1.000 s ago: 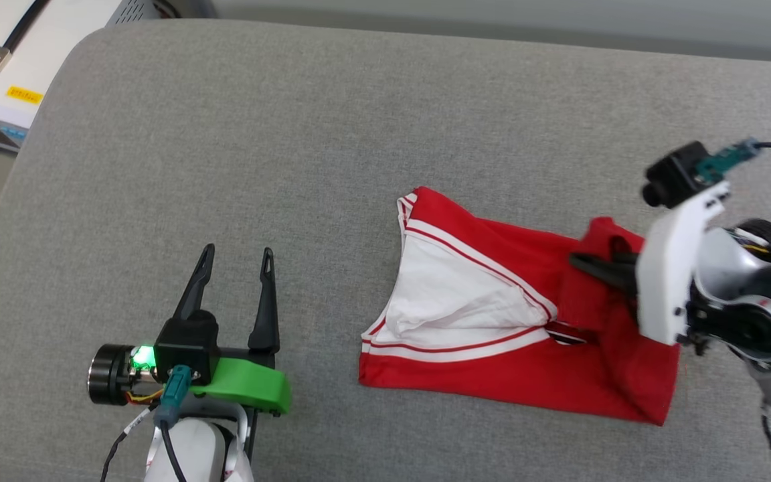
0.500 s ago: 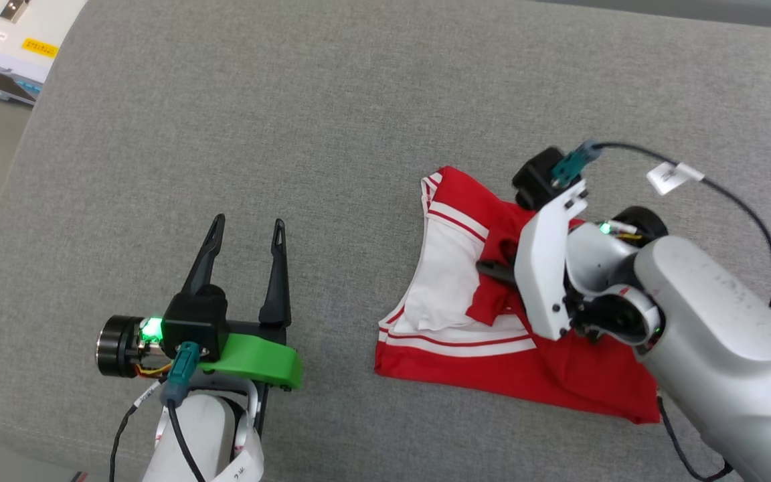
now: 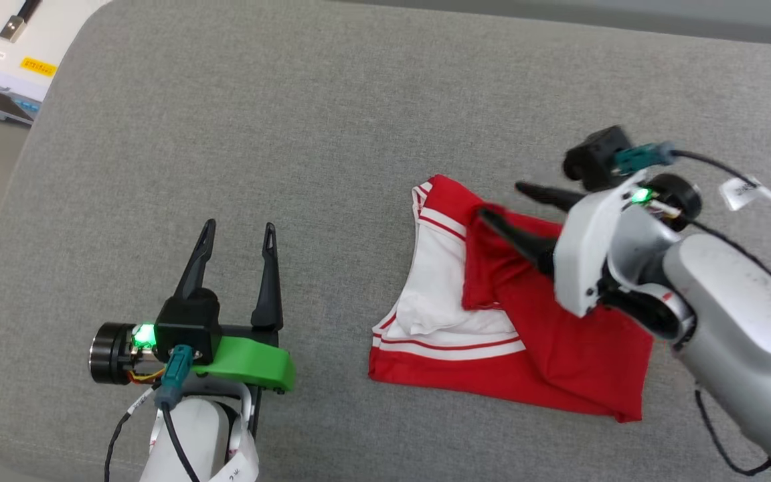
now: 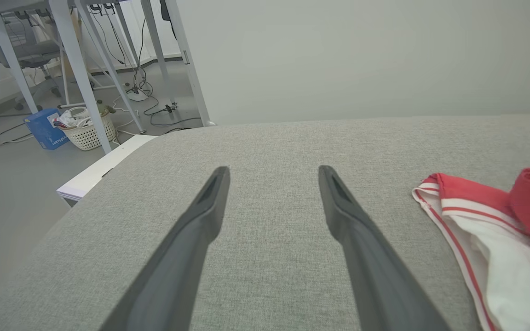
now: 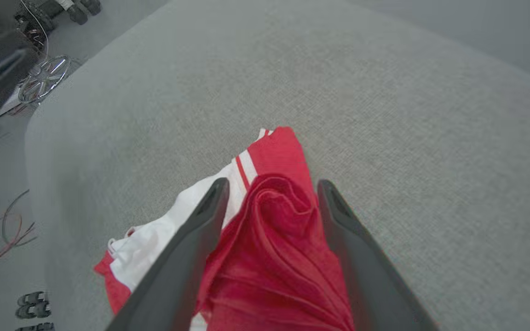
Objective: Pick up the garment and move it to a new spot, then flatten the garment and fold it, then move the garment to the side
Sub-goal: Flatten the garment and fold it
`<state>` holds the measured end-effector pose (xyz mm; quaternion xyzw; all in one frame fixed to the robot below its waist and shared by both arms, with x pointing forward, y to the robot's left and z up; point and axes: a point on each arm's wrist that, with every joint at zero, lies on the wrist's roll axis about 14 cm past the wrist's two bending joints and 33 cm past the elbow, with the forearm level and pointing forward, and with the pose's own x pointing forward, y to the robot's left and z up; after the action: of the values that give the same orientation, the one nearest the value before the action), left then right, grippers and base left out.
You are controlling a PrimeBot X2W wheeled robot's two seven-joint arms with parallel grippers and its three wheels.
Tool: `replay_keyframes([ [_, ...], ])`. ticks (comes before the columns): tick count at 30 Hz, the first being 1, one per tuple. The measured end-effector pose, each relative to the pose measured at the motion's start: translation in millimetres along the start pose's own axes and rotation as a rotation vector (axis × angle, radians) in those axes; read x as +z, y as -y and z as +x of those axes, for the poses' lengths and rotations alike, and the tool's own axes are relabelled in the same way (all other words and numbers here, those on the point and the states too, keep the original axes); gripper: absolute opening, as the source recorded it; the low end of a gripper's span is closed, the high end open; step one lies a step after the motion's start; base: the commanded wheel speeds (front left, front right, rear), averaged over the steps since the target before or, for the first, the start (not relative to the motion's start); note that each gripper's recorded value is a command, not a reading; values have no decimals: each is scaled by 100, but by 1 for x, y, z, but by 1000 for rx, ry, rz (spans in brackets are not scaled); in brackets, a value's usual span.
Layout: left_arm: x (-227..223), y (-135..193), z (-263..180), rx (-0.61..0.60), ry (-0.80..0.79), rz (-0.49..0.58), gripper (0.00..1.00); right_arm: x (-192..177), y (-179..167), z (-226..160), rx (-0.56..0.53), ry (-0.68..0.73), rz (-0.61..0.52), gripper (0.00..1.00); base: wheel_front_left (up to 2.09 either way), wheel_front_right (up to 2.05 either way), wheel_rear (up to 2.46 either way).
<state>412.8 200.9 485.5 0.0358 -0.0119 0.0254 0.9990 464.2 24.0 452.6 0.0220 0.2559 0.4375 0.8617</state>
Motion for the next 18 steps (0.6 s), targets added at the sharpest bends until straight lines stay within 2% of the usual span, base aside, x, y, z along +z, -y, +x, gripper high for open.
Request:
replay_keyframes([
  [4,6,2,-4,-7,15,-5,100,48,35,-38,-131,236,-57,100,0,0,0],
  [8,13,7,-4,-26,39,-7,100,77,74,-92,-326,459,-129,100,0,0,0],
  [13,22,16,-3,-59,66,-13,100,83,92,-148,-515,625,-214,100,0,0,0],
  [18,28,24,-6,-83,83,-22,100,69,90,-189,-648,717,-209,100,0,0,0],
])
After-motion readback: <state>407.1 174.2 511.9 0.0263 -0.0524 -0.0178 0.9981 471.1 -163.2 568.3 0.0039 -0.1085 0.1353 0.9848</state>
